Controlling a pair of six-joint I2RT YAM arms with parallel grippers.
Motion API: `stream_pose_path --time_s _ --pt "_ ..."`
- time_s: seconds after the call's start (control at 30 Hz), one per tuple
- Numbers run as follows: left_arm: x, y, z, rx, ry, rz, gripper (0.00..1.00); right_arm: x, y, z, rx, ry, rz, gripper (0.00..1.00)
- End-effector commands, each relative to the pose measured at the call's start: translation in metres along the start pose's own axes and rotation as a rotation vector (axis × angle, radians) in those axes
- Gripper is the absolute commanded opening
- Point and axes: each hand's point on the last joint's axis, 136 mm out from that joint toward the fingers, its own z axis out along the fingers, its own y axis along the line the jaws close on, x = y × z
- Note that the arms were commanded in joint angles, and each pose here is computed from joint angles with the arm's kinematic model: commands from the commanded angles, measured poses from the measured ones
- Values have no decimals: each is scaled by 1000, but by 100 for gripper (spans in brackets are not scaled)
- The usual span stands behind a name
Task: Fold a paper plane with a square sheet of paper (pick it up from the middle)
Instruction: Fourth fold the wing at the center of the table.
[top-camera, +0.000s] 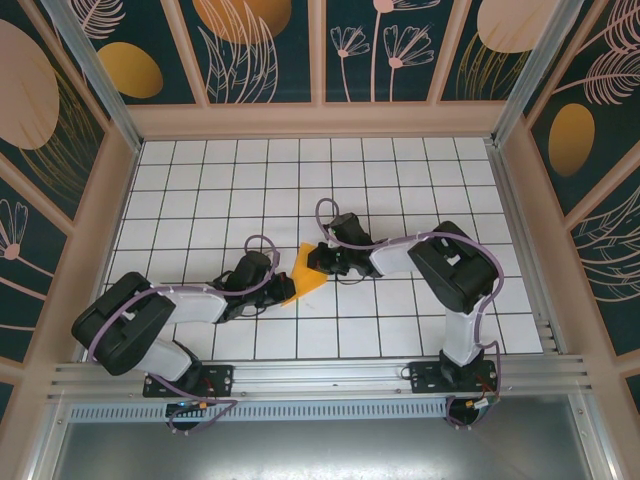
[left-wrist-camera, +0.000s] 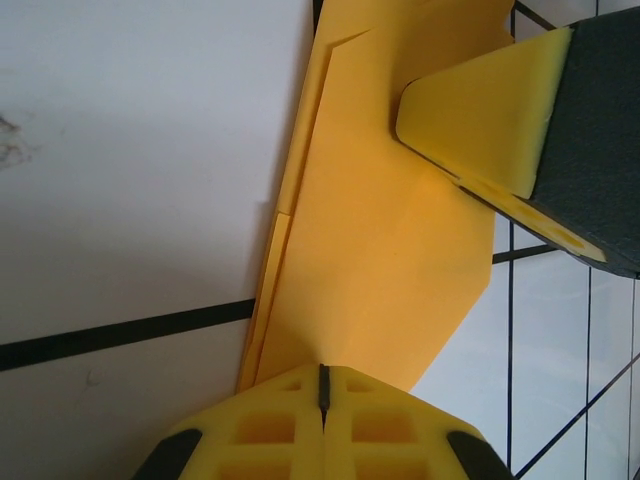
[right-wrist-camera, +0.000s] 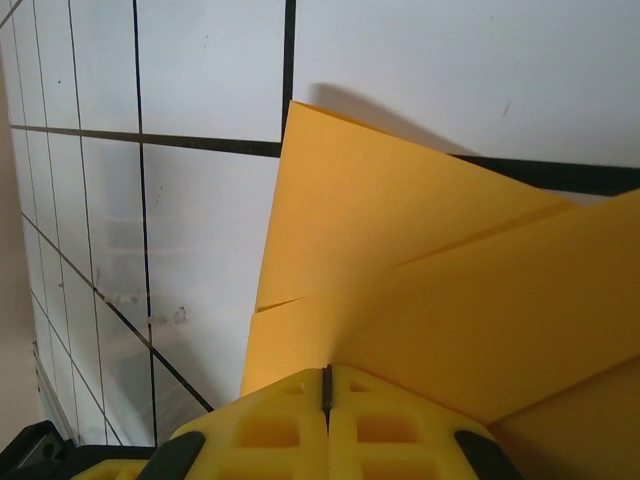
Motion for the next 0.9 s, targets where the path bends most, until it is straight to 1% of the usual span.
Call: stream_pose_path --time_s 0.0,0.07,0.23,0.37,0.5,0.73,0.87 --pt "29 34 -8 -151 115 -15 0 12 -35 3 120 21 24 7" --pt "19 17 -13 -116 98 4 0 12 -35 2 119 21 18 7" --pt "-13 -31 -27 -12 17 44 7 12 -35 0 125 22 11 7" --pt "-21 -51 -23 37 33 58 7 13 -38 1 141 28 20 7" --pt "-19 -46 -9 33 53 36 7 14 -39 2 144 30 23 7" --pt "-13 -27 17 21 64 -17 6 17 -42 1 150 35 30 7" --pt "2 -5 16 -34 99 -54 6 19 -44 0 156 38 33 7"
